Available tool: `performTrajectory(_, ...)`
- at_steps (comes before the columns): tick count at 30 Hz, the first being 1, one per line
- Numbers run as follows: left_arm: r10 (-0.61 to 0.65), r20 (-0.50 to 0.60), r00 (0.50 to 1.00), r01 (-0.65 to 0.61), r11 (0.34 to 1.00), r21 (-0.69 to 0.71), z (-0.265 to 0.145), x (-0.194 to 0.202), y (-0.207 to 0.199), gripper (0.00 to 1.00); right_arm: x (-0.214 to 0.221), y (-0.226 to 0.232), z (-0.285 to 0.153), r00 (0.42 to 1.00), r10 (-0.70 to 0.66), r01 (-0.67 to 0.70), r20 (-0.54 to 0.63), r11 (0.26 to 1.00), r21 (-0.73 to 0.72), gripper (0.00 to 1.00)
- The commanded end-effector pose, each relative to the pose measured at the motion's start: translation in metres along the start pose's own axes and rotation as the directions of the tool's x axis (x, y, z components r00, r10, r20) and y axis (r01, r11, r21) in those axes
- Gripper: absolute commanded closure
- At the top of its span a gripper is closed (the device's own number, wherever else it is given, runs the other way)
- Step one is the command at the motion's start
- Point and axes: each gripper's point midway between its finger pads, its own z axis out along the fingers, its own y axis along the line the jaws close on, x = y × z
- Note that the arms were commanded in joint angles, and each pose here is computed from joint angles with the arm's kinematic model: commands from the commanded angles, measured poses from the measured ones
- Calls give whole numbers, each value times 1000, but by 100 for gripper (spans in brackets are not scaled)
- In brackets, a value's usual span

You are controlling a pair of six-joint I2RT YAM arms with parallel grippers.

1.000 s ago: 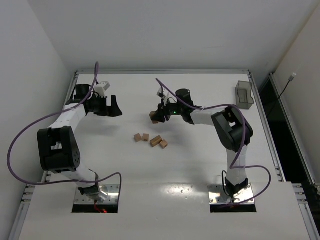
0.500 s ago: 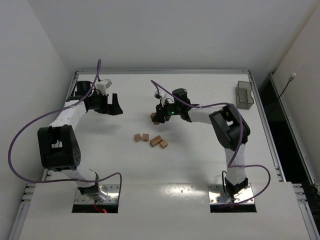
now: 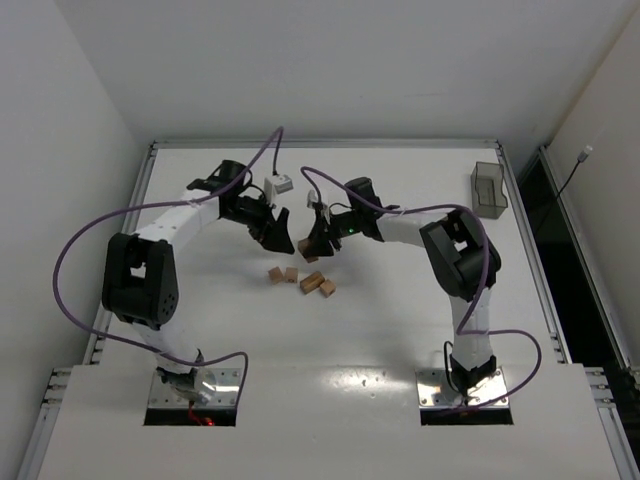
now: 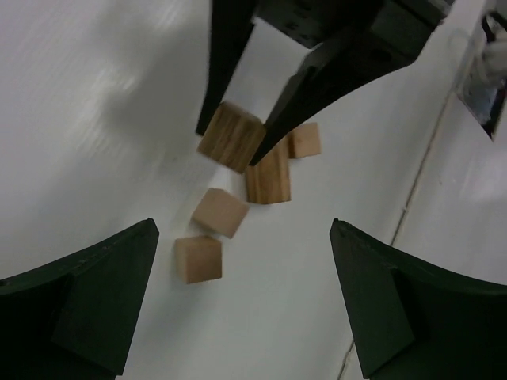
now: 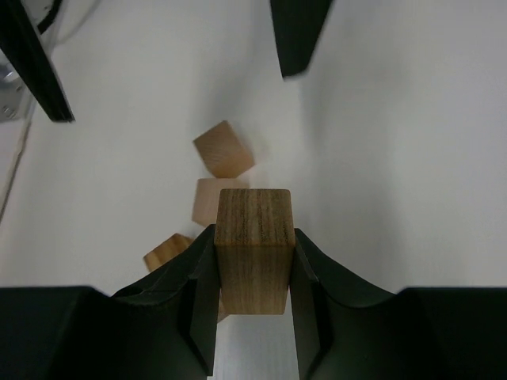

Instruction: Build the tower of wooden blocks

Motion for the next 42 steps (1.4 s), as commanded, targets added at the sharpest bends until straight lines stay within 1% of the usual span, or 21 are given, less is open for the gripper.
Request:
performTrajectory(1, 141, -10, 990, -138, 980, 141, 9, -10, -34, 14, -37, 32, -9, 967, -225, 246, 122, 948, -201, 100)
performTrajectory(2, 149, -17, 989, -145, 978, 150, 10, -8, -38, 17, -45, 33, -10, 959, -248, 273, 137, 938, -213, 100)
performTrajectory(3, 160, -26, 987, -154, 975, 161, 12, -6, -42, 17, -41, 38, -11, 958, -255, 280, 133, 931, -235, 100)
performTrajectory(5, 186, -36, 982, -177, 969, 170, 17, -5, -46, 20, -50, 42, -17, 949, -269, 304, 163, 918, -255, 100)
performTrajectory(6, 206, -26, 978, -199, 966, 166, 14, -7, -48, 20, -46, 48, -19, 956, -246, 283, 161, 918, -277, 100)
performTrajectory(7, 212, -29, 977, -204, 964, 173, 16, -7, -51, 20, -51, 51, -20, 945, -267, 313, 187, 903, -292, 100)
performTrajectory(10, 254, -3, 967, -251, 958, 136, 13, -15, -48, 21, -58, 64, -26, 945, -252, 309, 207, 893, -326, 100)
performTrajectory(14, 282, 12, 959, -282, 956, 79, 11, -22, -46, 26, -66, 72, -30, 939, -252, 322, 234, 881, -346, 100)
performTrajectory(19, 326, 23, 945, -326, 945, 15, 13, -29, -47, 30, -73, 74, -30, 953, -182, 267, 241, 881, -390, 100)
performTrajectory(20, 344, 45, 938, -344, 939, -9, 9, -38, -48, 30, -72, 76, -30, 959, -152, 240, 238, 882, -406, 100)
performTrajectory(23, 364, 32, 931, -363, 932, -18, 14, -34, -52, 32, -71, 75, -28, 968, -95, 189, 230, 881, -434, 100)
performTrajectory(24, 376, 36, 926, -376, 927, -12, 14, -35, -57, 32, -73, 75, -29, 967, -103, 198, 234, 880, -432, 100)
performTrajectory(25, 375, 24, 927, -375, 927, -9, 17, -31, -58, 32, -73, 74, -28, 966, -94, 195, 241, 877, -440, 100)
performTrajectory(26, 375, 24, 927, -375, 927, -9, 17, -31, -58, 33, -67, 75, -27, 973, -60, 157, 223, 879, -450, 100)
performTrajectory(27, 375, 24, 927, -375, 927, -9, 17, -31, -58, 33, -72, 75, -27, 968, -77, 181, 240, 875, -448, 100)
performTrajectory(34, 375, 33, 926, -375, 927, 7, 17, -31, -62, 37, -63, 71, -27, 971, -45, 151, 236, 878, -454, 100)
performTrajectory(35, 375, 38, 926, -376, 927, 15, 18, -31, -63, 37, -68, 68, -30, 966, -53, 165, 252, 880, -446, 100)
performTrajectory(36, 375, 38, 926, -376, 927, 15, 18, -31, -63, 38, -69, 70, -31, 968, -27, 142, 250, 879, -456, 100)
performTrajectory(39, 374, 49, 926, -376, 926, 35, 19, -34, -66, 38, -76, 69, -32, 959, -60, 184, 277, 876, -446, 100)
performTrajectory(40, 369, 43, 929, -370, 928, 39, 21, -32, -64, 38, -73, 70, -32, 962, -26, 152, 271, 877, -457, 100)
performTrajectory(42, 370, 54, 927, -373, 926, 54, 20, -35, -69, 38, -74, 66, -33, 959, -18, 149, 282, 880, -451, 100)
